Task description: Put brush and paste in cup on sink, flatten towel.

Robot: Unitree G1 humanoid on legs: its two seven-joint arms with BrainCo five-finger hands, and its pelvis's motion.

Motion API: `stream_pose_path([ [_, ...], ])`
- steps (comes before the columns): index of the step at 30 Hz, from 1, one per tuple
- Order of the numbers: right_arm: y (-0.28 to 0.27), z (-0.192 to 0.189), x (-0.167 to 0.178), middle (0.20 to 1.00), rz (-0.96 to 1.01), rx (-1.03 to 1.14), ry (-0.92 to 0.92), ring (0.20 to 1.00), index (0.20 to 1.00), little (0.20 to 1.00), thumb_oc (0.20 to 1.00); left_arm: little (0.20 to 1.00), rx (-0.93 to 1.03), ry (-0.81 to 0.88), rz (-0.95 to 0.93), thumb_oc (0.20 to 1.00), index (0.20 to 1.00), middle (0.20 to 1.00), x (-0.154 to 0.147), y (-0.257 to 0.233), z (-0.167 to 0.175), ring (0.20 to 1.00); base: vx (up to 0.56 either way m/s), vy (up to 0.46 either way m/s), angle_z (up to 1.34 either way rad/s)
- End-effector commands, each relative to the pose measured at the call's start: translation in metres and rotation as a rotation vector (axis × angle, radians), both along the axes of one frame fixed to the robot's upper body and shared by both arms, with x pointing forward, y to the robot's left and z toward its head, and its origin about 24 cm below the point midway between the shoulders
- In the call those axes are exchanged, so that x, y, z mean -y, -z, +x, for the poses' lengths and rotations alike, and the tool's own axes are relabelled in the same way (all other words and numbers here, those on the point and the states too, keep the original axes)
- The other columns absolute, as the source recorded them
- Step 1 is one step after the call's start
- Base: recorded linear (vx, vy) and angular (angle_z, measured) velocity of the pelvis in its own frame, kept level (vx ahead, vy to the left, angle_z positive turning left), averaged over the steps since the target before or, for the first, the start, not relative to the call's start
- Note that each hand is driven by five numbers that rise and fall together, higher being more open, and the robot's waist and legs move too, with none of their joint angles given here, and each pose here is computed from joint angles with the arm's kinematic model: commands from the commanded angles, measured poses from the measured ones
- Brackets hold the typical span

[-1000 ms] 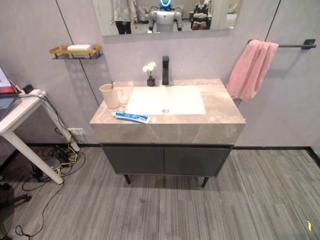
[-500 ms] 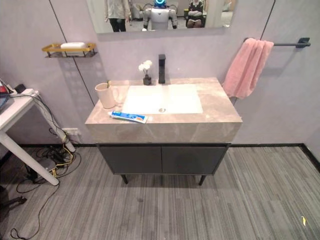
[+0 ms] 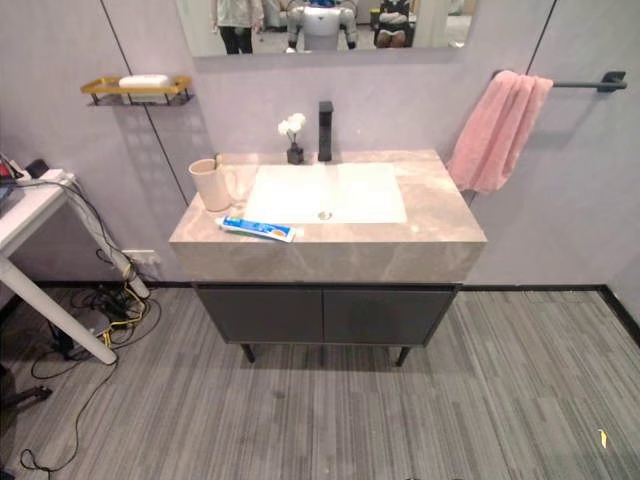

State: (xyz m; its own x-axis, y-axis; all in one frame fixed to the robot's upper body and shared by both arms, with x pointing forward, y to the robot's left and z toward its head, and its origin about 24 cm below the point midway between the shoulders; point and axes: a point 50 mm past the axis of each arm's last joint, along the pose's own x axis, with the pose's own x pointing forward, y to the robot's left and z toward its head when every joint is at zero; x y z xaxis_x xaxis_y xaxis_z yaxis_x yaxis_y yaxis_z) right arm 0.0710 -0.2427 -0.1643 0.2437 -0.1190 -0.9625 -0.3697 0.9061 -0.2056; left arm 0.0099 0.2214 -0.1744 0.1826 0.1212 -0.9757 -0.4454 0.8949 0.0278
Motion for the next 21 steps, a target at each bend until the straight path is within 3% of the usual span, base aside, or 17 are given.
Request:
stream_pose_path([
  [1, -0.003, 0.014, 0.004, 1.0, -0.035, 0.006, -0.058, 1.0, 1.0, 1.0, 1.0, 1.0, 0.009, 0.049, 0.028, 1.0, 1.0, 1.0, -0.004, -0.001, 0.011, 1.0, 0.0, -0.084, 0.04],
  [14, -0.012, 0.034, 0.017, 1.0, -0.091, 0.075, -0.076, 1.0, 1.0, 1.0, 1.0, 1.0, 0.086, 0.101, 0.082, 1.0, 1.0, 1.0, -0.016, -0.007, 0.049, 1.0, 0.01, -0.085, 0.09],
  [21, -0.013, 0.037, 0.019, 1.0, -0.102, 0.074, -0.075, 1.0, 1.0, 1.0, 1.0, 1.0, 0.059, 0.139, 0.101, 1.0, 1.0, 1.0, -0.021, -0.007, 0.043, 1.0, 0.16, 0.087, 0.22],
])
